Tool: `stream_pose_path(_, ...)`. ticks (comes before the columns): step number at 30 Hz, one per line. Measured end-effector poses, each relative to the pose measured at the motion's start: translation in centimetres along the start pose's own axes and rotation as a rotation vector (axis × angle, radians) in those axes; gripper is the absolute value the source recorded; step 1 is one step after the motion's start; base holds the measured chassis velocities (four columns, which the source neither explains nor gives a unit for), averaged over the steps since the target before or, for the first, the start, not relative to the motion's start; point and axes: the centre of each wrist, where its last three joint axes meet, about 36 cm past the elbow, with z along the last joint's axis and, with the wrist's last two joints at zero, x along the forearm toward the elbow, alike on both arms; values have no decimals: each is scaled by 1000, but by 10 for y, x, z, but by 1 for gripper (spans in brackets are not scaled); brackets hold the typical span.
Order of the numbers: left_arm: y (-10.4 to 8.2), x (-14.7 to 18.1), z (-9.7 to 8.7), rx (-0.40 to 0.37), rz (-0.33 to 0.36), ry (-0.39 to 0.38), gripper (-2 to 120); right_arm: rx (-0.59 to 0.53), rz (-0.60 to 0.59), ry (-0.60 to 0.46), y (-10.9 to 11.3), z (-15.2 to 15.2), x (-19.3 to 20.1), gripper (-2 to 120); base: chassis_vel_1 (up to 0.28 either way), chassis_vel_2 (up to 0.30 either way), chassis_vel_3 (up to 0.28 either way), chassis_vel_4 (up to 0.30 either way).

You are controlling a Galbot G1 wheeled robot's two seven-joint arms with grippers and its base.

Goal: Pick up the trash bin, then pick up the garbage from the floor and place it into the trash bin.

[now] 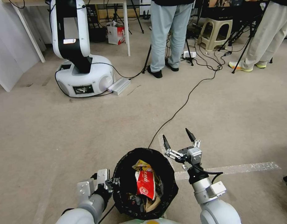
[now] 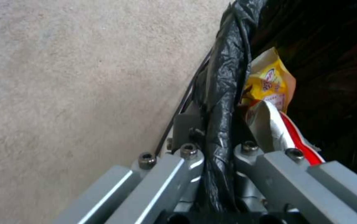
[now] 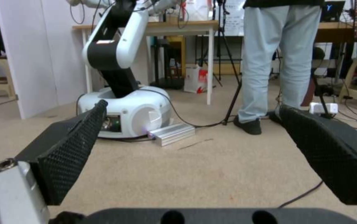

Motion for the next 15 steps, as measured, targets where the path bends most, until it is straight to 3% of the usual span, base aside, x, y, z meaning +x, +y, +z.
stream_pose_path(5, 8, -29, -6, 4, -25, -23, 1, 18, -4, -5, -4, -5, 9, 100, 0, 0, 0, 0)
stream_pose_path(15, 16, -43, -10, 24, -54, -44, 3, 15, -33, -7, 0, -5, 9, 100, 0, 0, 0, 0)
